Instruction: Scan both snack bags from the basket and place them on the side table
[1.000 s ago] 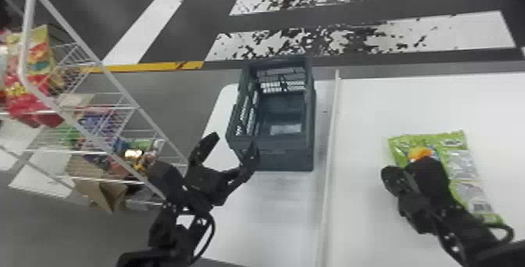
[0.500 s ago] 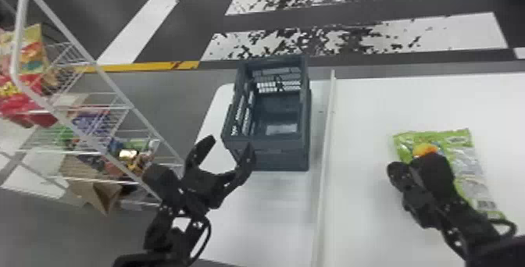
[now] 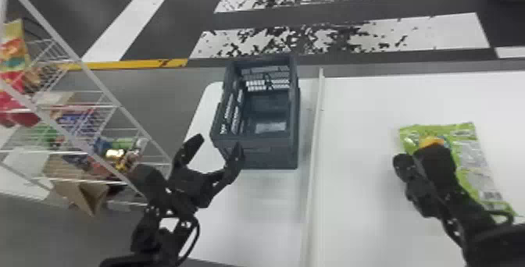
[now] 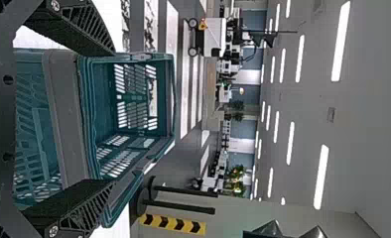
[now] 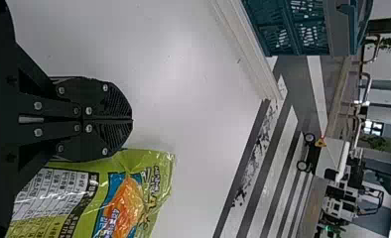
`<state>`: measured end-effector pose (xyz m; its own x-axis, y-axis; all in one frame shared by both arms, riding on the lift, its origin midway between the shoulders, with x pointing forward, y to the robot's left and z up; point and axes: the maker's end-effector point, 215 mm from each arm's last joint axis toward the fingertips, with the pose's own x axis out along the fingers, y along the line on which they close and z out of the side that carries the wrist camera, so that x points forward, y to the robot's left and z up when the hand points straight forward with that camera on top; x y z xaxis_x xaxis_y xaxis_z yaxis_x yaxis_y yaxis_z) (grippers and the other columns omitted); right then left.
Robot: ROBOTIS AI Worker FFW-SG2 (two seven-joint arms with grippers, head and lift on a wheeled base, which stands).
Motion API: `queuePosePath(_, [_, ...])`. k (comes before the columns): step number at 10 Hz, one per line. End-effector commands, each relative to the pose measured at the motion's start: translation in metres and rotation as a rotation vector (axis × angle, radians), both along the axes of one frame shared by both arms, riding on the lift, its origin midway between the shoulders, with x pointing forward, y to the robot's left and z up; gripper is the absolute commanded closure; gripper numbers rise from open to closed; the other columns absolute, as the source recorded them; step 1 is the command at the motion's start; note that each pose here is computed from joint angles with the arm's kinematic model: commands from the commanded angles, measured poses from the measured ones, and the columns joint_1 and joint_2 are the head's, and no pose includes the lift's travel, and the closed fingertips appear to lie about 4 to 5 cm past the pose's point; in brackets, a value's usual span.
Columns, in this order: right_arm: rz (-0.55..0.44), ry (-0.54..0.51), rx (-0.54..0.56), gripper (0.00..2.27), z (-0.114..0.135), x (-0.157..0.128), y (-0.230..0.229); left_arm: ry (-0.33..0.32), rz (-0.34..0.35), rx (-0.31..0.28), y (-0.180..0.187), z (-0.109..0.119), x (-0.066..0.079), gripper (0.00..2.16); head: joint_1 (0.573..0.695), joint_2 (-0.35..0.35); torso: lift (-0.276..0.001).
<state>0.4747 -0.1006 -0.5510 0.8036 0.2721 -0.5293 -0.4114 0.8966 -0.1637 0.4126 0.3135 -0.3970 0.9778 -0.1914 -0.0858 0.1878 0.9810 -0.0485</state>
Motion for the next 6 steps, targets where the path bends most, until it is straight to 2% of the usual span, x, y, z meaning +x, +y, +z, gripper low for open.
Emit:
queuePosePath(1, [-0.032,-0.005,-0.007,2.13,-0.001,0.006,-0.009,0.000,0.000,0.001,0.000,0.000,0.000,0.08,0.695,0.269,-0.075])
queuePosePath(6, [-0.088,-0.015,-0.029,2.13,-0.004,0.017,-0.028,0.002,-0.013,0.005,-0.002,-0.001,0.002,0.08,0.695,0.229,-0.075])
